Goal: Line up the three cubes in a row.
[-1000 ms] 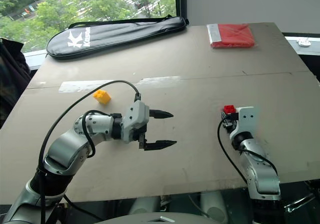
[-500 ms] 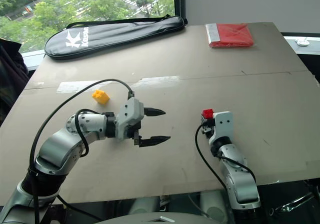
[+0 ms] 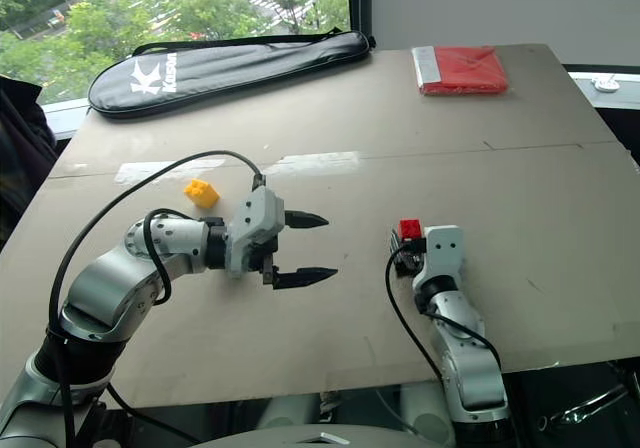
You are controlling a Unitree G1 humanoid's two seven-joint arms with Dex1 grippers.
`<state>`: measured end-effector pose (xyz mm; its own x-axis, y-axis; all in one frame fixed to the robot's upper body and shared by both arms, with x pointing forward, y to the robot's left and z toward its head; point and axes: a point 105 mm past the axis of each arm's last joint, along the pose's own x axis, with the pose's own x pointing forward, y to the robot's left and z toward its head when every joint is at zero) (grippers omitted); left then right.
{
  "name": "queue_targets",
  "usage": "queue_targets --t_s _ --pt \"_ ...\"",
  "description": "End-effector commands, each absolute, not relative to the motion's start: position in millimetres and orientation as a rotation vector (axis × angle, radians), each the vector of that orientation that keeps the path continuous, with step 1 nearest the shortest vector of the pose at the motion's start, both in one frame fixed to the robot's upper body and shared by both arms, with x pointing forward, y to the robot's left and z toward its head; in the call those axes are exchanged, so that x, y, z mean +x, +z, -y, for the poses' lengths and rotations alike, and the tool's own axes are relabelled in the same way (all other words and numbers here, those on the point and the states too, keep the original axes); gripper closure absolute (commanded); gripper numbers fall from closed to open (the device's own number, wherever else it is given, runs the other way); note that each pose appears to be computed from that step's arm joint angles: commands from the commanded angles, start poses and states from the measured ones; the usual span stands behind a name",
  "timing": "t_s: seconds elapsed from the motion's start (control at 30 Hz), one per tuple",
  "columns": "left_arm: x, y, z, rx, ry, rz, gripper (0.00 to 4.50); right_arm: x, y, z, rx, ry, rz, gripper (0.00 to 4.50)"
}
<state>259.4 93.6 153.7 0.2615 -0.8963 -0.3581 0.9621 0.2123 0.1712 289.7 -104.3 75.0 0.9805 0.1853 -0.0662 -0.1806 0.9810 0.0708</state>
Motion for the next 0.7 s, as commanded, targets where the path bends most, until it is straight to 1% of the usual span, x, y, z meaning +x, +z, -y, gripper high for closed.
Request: queue_targets --t_s 0.03,0.2,0.33,0.43,0.6,0.7 --pt "255.1 163.1 -93.2 0.408 -1.307 -0.161 0.00 288.1 83.1 106.3 0.052 0.189 -0.032 0.05" --pt "246.9 158.5 -104.0 0.384 -1.260 -0.176 0.00 285.6 89.9 108.7 0.023 0.232 0.009 0.05" --pt "239.2 156.6 -121.5 0.365 -1.155 -0.159 0.00 279.4 105.0 106.6 -0.027 0.336 0.100 0.05" --pt "239.9 158.7 -139.2 0.222 -0.987 -0.104 0.00 267.4 109.7 105.3 -0.060 0.453 0.134 0.05" --pt "232.0 148.8 -173.1 0.207 -0.729 -0.040 0.00 244.0 103.5 119.5 -0.082 0.615 0.090 0.05" --pt "228.7 134.2 -197.2 0.237 -0.588 -0.051 0.00 227.1 95.7 131.4 -0.109 0.720 0.035 0.05"
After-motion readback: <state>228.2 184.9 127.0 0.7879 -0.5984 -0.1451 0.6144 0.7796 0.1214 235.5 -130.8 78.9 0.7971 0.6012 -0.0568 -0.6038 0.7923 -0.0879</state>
